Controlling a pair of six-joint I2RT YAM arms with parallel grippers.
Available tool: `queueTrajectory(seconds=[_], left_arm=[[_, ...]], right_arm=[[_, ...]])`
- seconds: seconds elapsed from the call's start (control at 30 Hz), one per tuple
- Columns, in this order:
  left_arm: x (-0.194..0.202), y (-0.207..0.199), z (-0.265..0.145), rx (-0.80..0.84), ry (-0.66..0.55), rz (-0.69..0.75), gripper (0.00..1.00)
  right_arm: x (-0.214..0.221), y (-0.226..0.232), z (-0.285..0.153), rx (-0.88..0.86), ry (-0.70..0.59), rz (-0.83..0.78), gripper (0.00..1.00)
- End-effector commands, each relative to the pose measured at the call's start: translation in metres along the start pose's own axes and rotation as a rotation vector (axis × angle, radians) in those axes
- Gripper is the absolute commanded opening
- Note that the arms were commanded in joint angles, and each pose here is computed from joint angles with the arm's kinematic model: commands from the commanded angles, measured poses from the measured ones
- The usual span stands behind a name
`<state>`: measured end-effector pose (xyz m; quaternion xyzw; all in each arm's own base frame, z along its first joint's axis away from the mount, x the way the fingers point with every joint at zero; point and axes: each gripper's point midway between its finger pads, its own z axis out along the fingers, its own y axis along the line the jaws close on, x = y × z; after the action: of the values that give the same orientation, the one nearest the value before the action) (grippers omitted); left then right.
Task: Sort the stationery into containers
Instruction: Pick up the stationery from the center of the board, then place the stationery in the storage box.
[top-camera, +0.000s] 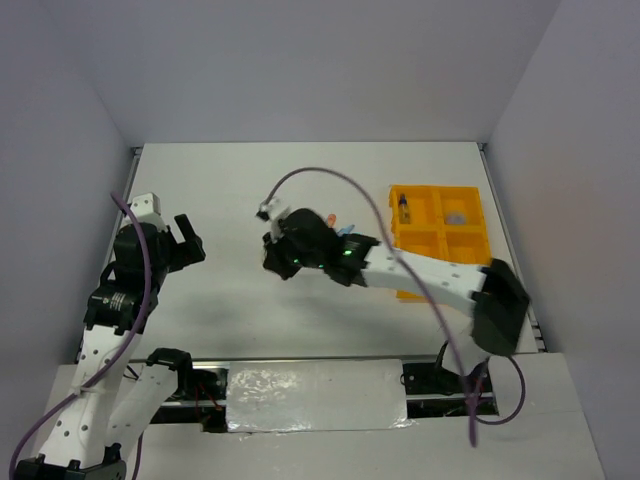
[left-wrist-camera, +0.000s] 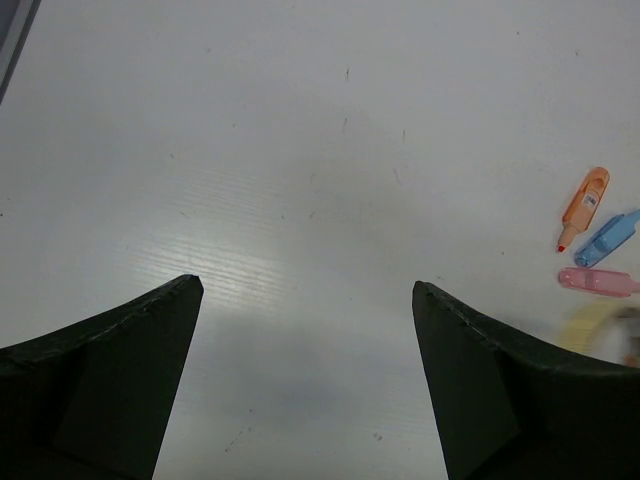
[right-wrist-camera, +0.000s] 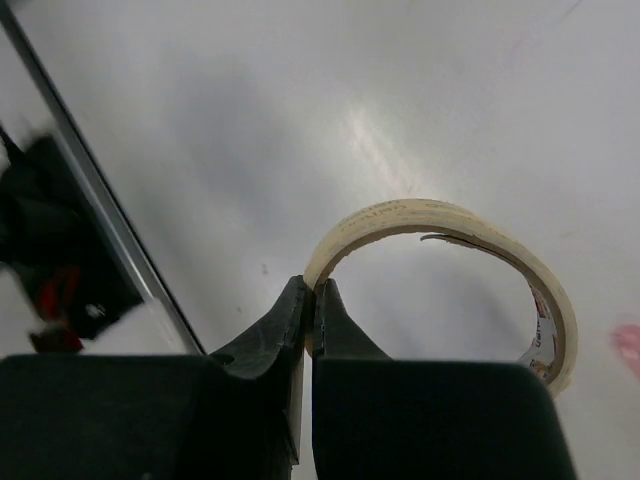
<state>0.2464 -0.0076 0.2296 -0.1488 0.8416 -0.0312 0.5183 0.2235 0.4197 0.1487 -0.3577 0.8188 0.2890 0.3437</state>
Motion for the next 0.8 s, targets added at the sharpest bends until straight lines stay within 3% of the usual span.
queueTrajectory(seconds=[0.0, 0.07, 0.13, 0.17, 0.27, 0.37, 0.5, 0.67, 0.77], left_arm=[[-0.019, -0.001, -0.007, 0.002, -0.063, -0.02, 0.99], [-0.018, -0.001, -0.007, 0.005, -0.062, -0.02, 0.99], [-0.019, -0.001, -0.008, 0.004, -0.065, -0.021, 0.99], [-0.019, -0.002, -0.007, 0.008, -0.063, -0.02, 0.99], [-0.019, -0.003, -0.008, 0.012, -0.066, -0.021, 0.99], [-0.019, -0.004, -0.007, 0.02, -0.065, -0.018, 0.99], [-0.016, -0.005, -0.003, 0.019, -0.044, -0.012, 0.99], [-0.014, -0.007, -0.002, 0.027, -0.037, -0.009, 0.99], [-0.014, -0.009, -0.001, 0.034, -0.033, -0.006, 0.99]], right_arm=[[-0.107, -0.019, -0.117, 0.116, -0.431, 0.039, 0.0], [-0.097, -0.102, -0.168, 0.471, -0.483, 0.17, 0.0], [-0.056, -0.154, -0.195, 0.638, -0.404, 0.297, 0.0], [-0.028, -0.205, -0.225, 0.781, -0.401, 0.39, 0.0], [0.031, -0.26, -0.273, 0.951, -0.353, 0.534, 0.0], [0.087, -0.315, -0.349, 1.225, -0.368, 0.709, 0.0], [0.095, -0.328, -0.357, 1.204, -0.453, 0.798, 0.02], [0.127, -0.357, -0.339, 1.227, -0.335, 0.894, 0.03], [0.122, -0.362, -0.324, 1.158, -0.354, 0.906, 0.05]])
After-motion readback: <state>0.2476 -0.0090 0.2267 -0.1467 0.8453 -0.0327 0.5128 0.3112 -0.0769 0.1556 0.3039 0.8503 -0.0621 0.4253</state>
